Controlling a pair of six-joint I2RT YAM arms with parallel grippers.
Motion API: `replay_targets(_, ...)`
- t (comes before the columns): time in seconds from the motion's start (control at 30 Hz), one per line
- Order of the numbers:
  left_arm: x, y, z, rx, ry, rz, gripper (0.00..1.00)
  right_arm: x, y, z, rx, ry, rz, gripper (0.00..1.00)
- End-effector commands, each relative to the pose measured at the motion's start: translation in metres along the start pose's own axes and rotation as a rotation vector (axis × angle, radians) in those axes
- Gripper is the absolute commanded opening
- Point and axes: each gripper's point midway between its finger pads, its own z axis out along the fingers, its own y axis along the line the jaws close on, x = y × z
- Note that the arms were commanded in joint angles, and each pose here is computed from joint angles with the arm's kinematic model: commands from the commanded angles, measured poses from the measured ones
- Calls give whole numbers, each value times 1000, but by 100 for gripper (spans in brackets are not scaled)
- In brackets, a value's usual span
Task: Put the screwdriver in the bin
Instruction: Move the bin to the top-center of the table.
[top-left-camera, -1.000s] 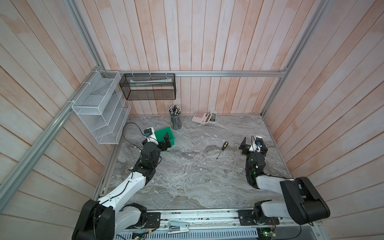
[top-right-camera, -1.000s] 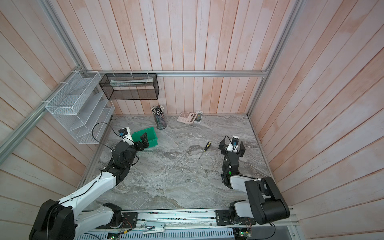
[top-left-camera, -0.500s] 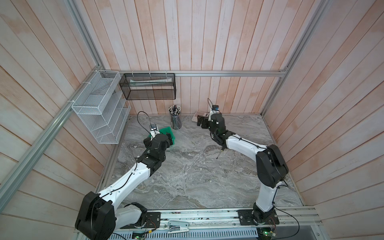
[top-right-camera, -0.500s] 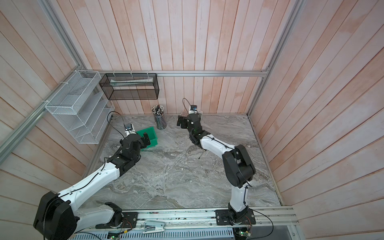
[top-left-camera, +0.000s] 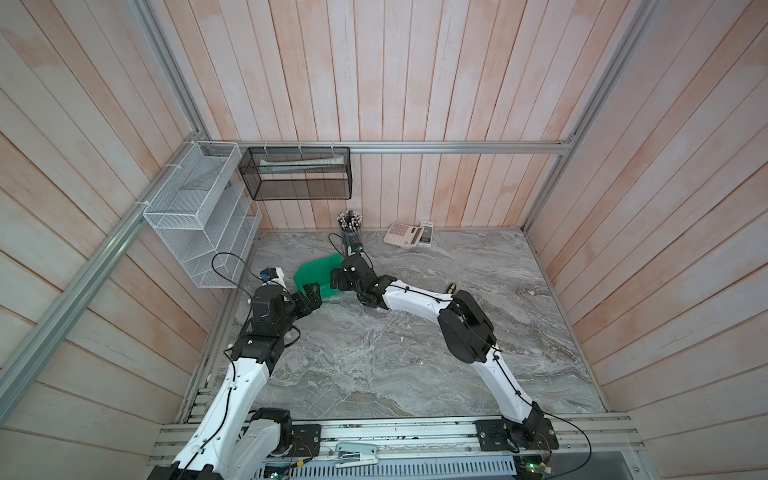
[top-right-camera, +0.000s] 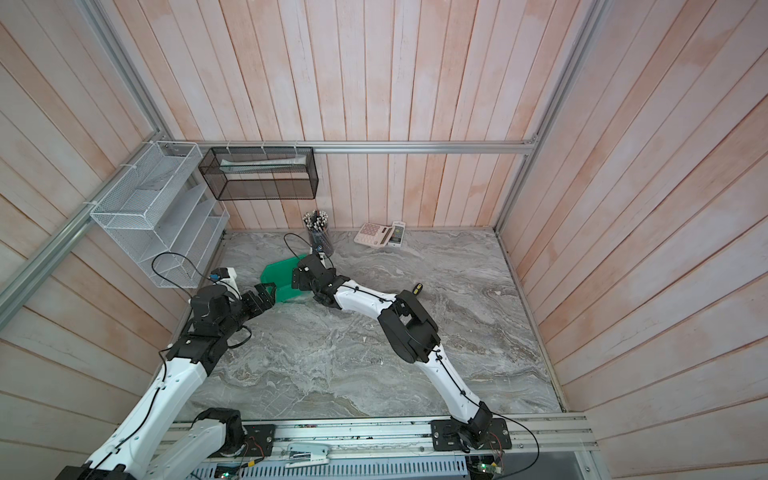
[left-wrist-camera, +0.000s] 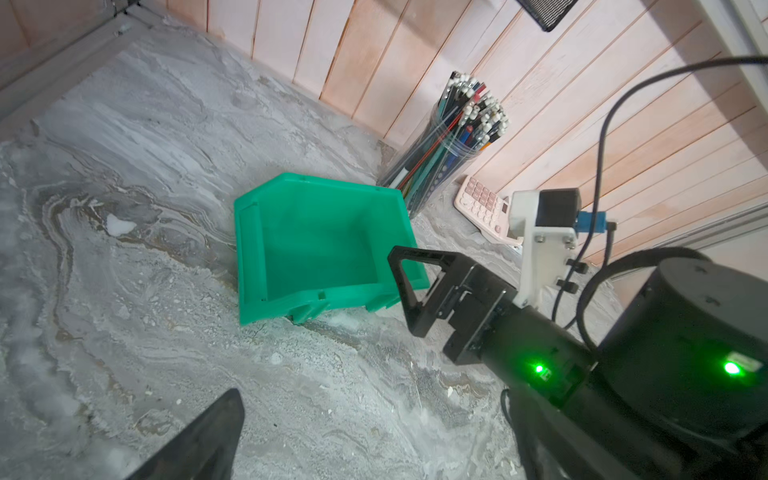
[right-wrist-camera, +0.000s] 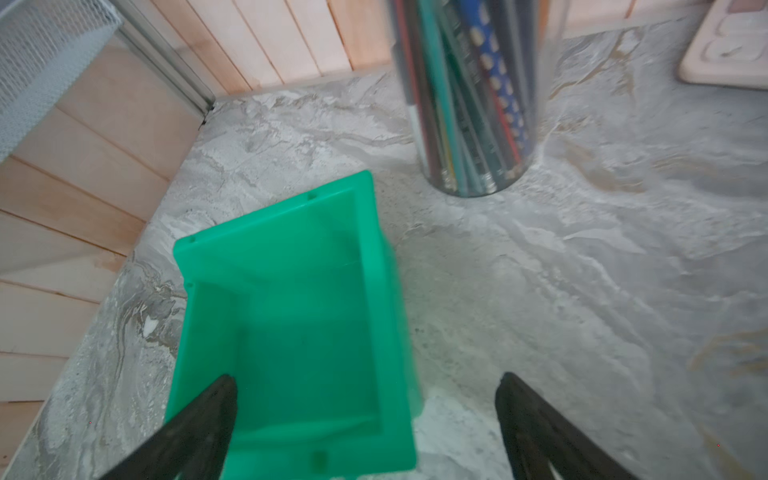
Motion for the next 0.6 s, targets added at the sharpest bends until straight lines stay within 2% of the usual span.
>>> replay_targets(0.0,3,-3,-3,50,34,-38,100,7,-9,5,83,18,-6,98)
replay_targets(0.17,1,9,-3,55,12,-76,100,14,-20,18,103,55,-64,98)
replay_targets(0.33,5,9,6,84,54,-103,100,23,-41,24,104,139,-164,99)
replay_targets(0.43,8,10,8,90,63,-102,100,22,-68,10,169,165,-249,98)
replay_targets(0.57,13,14,10,75,75,-105,100,18,-108,-27,230,181,-378,98)
